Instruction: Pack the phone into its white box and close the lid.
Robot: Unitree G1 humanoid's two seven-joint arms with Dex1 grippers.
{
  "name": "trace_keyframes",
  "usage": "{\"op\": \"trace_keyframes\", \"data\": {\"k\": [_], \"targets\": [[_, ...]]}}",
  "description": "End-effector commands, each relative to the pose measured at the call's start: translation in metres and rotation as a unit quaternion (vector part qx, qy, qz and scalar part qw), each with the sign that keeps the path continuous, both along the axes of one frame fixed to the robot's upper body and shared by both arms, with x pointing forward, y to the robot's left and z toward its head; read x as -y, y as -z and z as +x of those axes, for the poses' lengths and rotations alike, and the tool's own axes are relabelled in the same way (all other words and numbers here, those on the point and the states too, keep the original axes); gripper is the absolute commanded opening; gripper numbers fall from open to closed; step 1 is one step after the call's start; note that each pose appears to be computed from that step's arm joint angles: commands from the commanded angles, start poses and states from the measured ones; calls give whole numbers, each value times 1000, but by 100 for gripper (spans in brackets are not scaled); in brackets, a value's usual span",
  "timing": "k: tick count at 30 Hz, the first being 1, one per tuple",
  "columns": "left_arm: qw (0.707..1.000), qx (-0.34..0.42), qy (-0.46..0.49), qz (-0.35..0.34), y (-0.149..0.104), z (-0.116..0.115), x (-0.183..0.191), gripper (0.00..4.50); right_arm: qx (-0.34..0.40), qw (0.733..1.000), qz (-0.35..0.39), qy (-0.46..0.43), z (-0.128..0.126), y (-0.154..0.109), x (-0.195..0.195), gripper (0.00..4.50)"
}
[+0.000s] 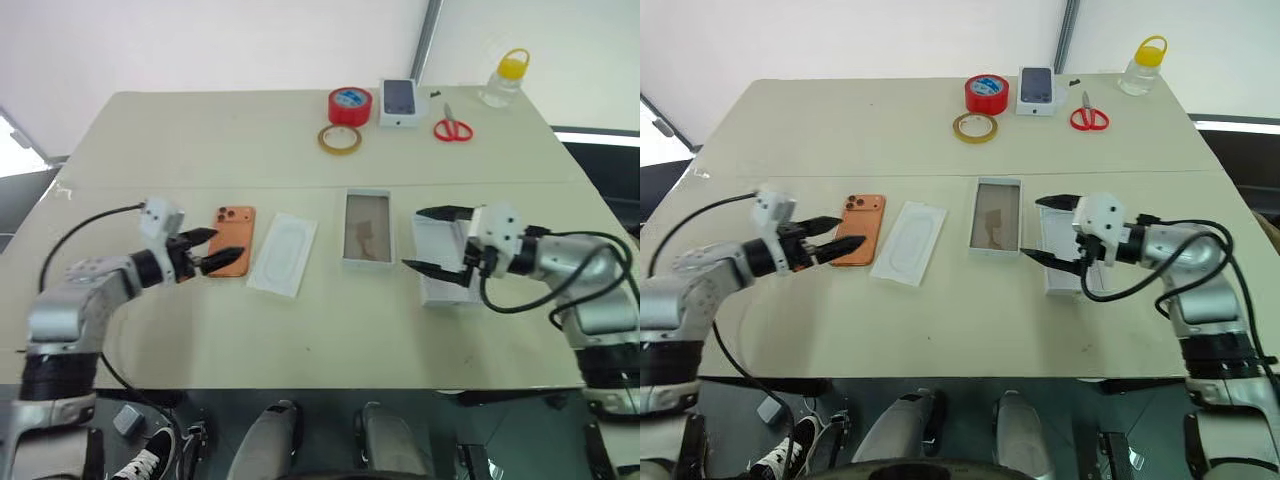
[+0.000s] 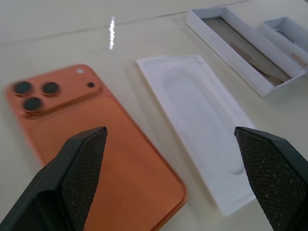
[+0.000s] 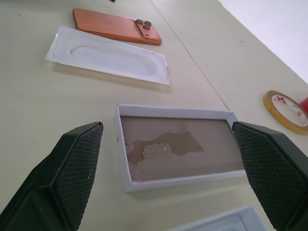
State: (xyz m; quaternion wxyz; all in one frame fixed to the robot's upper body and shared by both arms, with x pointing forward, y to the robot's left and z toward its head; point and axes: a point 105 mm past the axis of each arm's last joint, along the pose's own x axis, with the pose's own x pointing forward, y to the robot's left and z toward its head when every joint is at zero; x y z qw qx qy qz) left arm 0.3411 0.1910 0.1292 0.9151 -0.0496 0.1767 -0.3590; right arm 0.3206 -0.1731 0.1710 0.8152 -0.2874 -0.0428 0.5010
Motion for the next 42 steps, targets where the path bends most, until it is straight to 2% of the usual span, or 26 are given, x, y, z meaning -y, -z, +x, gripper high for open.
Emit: {"op": "trace_keyframes", "data": {"k": [1, 7, 9, 16, 20, 26, 28, 30, 36, 42], "targets": [[999, -39, -30, -12, 0, 18, 8, 446, 25, 1000, -5, -5, 2, -9, -2, 450], [990, -125, -19, -63, 5, 17, 28, 446, 34, 999, -10, -3, -2, -7, -1, 450], [990, -135, -7, -43, 11, 14, 34, 446, 35, 999, 0, -11, -4, -10, -8, 450], [979, -201, -13, -42, 26, 13, 41, 446, 41, 999, 11, -11, -4, -13, -15, 450], [964, -254, 19, -76, 27, 6, 57, 446, 41, 999, 7, -7, -3, -9, -14, 450], [960, -262, 14, -92, 30, 10, 68, 446, 42, 999, 11, -4, -3, -8, -16, 450], [959, -265, 12, -95, 32, 9, 68, 393, 44, 999, 11, -4, -4, -9, -16, 450], [958, -269, 9, -97, 34, 8, 68, 318, 46, 999, 12, -1, -4, -11, -15, 450], [957, -274, 1, -95, 35, 7, 64, 9, 48, 999, 9, 2, -4, -10, -14, 450], [951, -286, 14, -116, 30, 1, 65, 3, 44, 999, 22, 2, -5, -11, -18, 450]]}}
